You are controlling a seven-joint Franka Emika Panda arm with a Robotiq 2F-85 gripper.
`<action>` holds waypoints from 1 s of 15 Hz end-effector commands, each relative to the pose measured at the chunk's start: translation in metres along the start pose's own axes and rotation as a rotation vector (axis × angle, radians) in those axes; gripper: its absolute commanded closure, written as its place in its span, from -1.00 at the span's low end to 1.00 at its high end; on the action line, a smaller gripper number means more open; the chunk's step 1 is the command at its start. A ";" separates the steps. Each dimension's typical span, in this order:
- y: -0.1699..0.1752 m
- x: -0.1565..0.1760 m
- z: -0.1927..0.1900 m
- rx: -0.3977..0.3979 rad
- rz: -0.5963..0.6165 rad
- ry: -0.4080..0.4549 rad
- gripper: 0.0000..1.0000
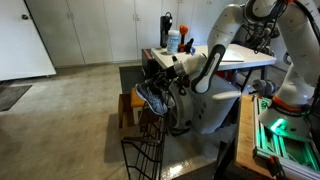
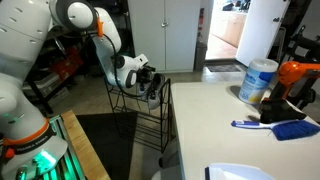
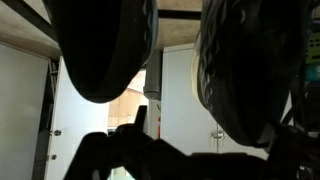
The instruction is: Remove the shoe from the table and put it on the top rack of the shoe rack next to the shoe on the shoe rack
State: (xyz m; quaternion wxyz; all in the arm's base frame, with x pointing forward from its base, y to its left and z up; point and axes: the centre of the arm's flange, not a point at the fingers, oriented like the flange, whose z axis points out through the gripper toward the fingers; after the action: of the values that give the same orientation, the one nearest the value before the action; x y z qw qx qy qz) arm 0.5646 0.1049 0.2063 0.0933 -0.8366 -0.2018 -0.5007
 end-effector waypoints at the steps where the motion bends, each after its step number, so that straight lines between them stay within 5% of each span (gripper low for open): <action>1: -0.002 0.011 -0.014 -0.003 0.058 -0.056 -1.00; 15: -0.001 0.033 -0.043 -0.006 0.174 -0.243 -1.00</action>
State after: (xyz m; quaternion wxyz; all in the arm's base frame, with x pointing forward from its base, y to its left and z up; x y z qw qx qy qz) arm 0.5570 0.1067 0.2396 0.1030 -0.8923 -0.1477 -0.4140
